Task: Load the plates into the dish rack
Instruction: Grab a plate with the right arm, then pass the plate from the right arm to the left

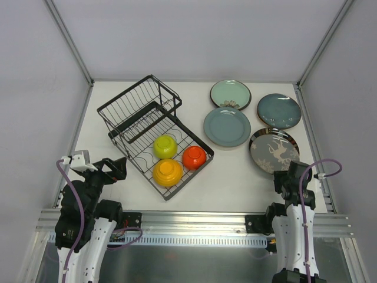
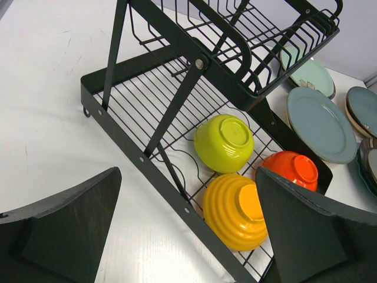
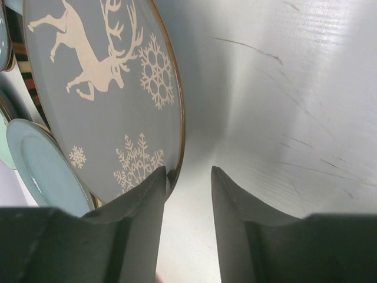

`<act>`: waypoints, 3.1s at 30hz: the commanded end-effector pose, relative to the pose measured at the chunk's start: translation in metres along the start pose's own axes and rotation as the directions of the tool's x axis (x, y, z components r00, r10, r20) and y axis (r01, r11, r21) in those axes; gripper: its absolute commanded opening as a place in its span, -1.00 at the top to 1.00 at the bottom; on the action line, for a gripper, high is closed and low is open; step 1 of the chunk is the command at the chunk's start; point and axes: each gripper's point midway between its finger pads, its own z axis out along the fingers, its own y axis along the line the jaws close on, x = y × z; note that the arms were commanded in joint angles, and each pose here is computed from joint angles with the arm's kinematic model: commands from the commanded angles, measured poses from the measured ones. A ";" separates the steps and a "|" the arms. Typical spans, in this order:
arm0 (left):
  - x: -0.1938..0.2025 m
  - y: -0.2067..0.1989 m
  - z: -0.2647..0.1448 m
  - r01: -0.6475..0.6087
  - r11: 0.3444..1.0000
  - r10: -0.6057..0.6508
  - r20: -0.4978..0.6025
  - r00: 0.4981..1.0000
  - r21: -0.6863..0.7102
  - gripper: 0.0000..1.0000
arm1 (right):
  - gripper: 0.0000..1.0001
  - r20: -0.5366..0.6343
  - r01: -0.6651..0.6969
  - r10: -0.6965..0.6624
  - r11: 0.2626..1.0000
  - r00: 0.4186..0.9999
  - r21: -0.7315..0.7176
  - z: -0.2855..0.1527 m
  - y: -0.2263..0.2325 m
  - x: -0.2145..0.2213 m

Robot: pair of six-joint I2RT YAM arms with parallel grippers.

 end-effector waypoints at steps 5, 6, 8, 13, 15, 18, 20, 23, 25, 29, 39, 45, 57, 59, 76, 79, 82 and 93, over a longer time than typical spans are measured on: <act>-0.019 -0.006 -0.024 0.029 0.997 -0.040 0.157 0.987 0.070 -0.98 | 0.02 0.016 -0.012 0.012 0.999 1.000 -0.035 0.006 0.008 -0.003; -0.019 -0.006 -0.024 0.029 0.997 -0.040 0.159 0.986 0.069 -0.98 | 0.00 0.017 -0.015 0.016 0.999 1.000 -0.040 0.007 0.008 -0.003; -0.020 -0.006 -0.025 0.030 0.997 -0.040 0.161 0.986 0.069 -0.98 | -0.02 0.033 -0.031 0.033 0.997 0.999 -0.068 0.010 0.015 -0.006; -0.019 -0.006 -0.024 0.027 0.997 -0.038 0.157 0.987 0.071 -0.98 | -0.02 0.054 -0.046 0.052 0.994 0.997 -0.098 0.017 0.020 -0.009; -0.019 -0.006 -0.024 0.029 0.997 -0.040 0.158 0.987 0.072 -0.98 | -0.01 0.059 -0.047 0.054 0.993 0.997 -0.105 0.019 0.022 -0.009; -0.019 -0.006 -0.024 0.029 0.997 -0.040 0.160 0.986 0.071 -0.98 | 0.04 0.070 -0.046 0.054 0.994 0.996 -0.103 0.024 0.021 -0.010; -0.019 -0.006 -0.024 0.029 0.997 -0.040 0.160 0.986 0.073 -0.98 | 0.06 0.069 -0.051 0.059 0.993 0.996 -0.108 0.028 0.021 -0.009; -0.019 -0.006 -0.024 0.029 0.997 -0.040 0.159 0.987 0.071 -0.98 | 0.10 0.065 -0.060 0.068 0.992 0.996 -0.108 0.033 0.019 -0.007; -0.019 -0.006 -0.024 0.028 0.997 -0.038 0.158 0.987 0.070 -0.98 | 0.16 0.072 -0.060 0.068 0.993 0.995 -0.106 0.035 0.018 -0.008; -0.019 -0.006 -0.024 0.029 0.997 -0.040 0.157 0.987 0.070 -0.98 | 0.28 0.087 -0.054 0.063 0.993 0.994 -0.100 0.037 0.017 -0.011; -0.018 -0.006 -0.024 0.027 0.997 -0.038 0.157 0.987 0.071 -0.98 | 0.77 0.088 -0.049 0.061 0.991 0.994 -0.128 0.021 0.027 -0.015; -0.019 -0.006 -0.024 0.027 0.997 -0.038 0.157 0.987 0.071 -0.98 | 0.95 0.093 -0.029 0.041 0.992 0.995 -0.125 0.001 0.034 -0.021; -0.017 -0.006 -0.022 0.025 0.997 -0.036 0.149 0.988 0.071 -0.98 | 0.99 0.128 0.048 -0.024 0.981 0.991 -0.187 -0.046 0.064 -0.040; -0.017 -0.006 -0.022 0.025 0.997 -0.035 0.146 0.989 0.070 -0.98 | 0.99 0.135 0.074 -0.047 0.977 0.990 -0.200 -0.053 0.068 -0.042; -0.017 -0.017 -0.021 -0.005 0.992 -0.011 0.131 0.991 0.125 -0.98 | 0.99 0.190 0.348 -0.296 0.856 0.936 -0.382 -0.130 0.135 -0.055; -0.024 -0.035 -0.028 -0.053 0.975 0.025 0.129 0.991 0.216 -0.98 | 0.99 0.174 0.383 -0.342 0.825 0.924 -0.415 -0.136 0.145 -0.050; -0.036 -0.059 -0.037 -0.171 0.933 0.137 0.127 0.982 0.317 -0.98 | 0.99 0.131 0.414 -0.406 0.760 0.904 -0.501 -0.148 0.165 -0.037; -0.073 -0.154 -0.037 -0.115 0.705 0.251 -0.094 0.963 0.699 -0.98 | 0.99 0.046 0.479 -0.598 0.590 0.800 -0.650 -0.162 0.207 -0.004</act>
